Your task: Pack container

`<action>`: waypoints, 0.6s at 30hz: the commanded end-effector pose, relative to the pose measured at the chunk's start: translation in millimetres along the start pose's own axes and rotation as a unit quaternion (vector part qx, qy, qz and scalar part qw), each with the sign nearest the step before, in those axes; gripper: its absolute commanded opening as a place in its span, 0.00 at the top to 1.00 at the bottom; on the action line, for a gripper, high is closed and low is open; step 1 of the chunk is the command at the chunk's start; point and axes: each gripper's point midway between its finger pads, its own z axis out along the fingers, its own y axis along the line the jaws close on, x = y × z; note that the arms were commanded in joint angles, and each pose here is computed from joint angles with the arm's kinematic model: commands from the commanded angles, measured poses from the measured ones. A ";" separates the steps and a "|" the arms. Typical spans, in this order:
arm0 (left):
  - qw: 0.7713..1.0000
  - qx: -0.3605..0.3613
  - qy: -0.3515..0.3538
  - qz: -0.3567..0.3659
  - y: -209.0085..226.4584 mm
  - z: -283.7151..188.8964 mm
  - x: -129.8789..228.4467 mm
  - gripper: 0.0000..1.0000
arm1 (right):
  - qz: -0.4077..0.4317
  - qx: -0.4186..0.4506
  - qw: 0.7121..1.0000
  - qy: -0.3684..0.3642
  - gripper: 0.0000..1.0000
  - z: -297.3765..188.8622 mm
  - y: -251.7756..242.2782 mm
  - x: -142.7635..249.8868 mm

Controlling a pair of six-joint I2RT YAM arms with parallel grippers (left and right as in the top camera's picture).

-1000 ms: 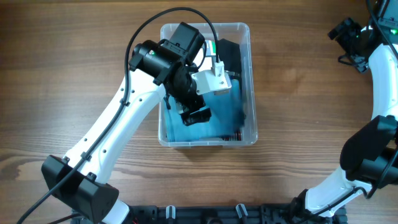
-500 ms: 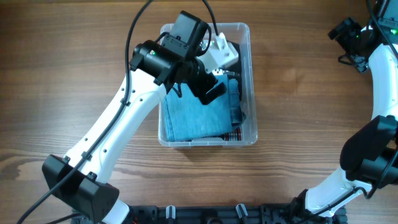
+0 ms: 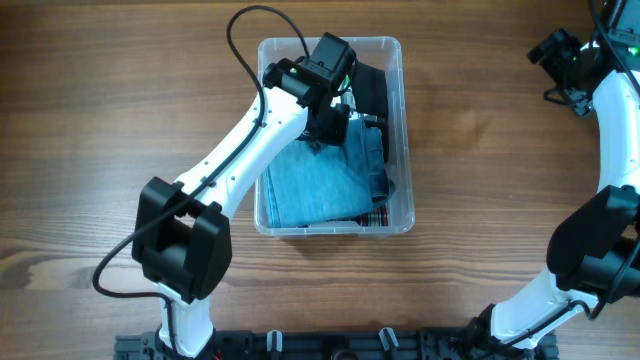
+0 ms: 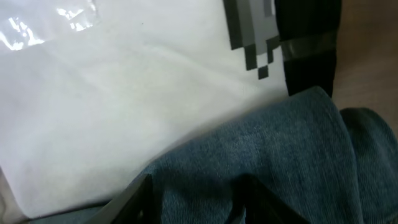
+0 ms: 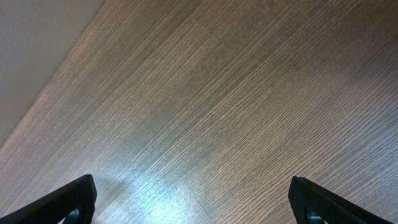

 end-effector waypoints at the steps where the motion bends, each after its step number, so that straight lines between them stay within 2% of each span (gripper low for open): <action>1: 0.999 -0.029 0.011 -0.042 10.4 16.9 1.4 0.52 | 0.005 -0.002 1.000 0.004 0.00 2.6 2.2 2.1; 5: 0.999 -0.013 -0.033 -0.028 2.7 -0.3 -18.2 0.50 | 0.005 -0.002 1.000 0.004 0.00 2.6 2.2 2.1; 8: 0.994 -0.008 -0.100 -0.031 2.0 -41.2 -38.3 0.51 | 0.005 -0.002 1.000 0.004 0.00 2.6 2.2 2.1; 10: 0.988 -0.013 -0.148 -0.048 6.1 -71.3 -49.3 0.56 | 0.005 -0.002 1.000 0.004 0.00 2.6 2.2 2.1; 11: 0.983 -0.012 -0.167 -0.068 8.4 -86.5 -51.5 0.63 | 0.005 -0.002 1.000 0.004 0.00 2.6 2.2 2.1; 13: 0.981 -0.008 -0.173 -0.088 10.3 -100.3 -47.1 0.77 | 0.005 -0.002 1.000 0.004 0.00 2.6 2.2 2.1; 14: 0.982 -0.010 -0.166 -0.093 12.2 -103.5 -41.6 0.78 | 0.005 -0.002 1.000 0.004 0.00 2.6 2.2 2.1; 15: 0.983 -0.017 -0.152 -0.100 15.6 -103.5 -32.9 0.84 | 0.005 -0.002 1.000 0.004 0.00 2.6 2.2 2.1; 18: 0.985 -0.038 -0.103 -0.133 24.7 -94.6 -8.8 0.87 | 0.005 -0.002 1.000 0.004 0.00 2.6 2.2 2.1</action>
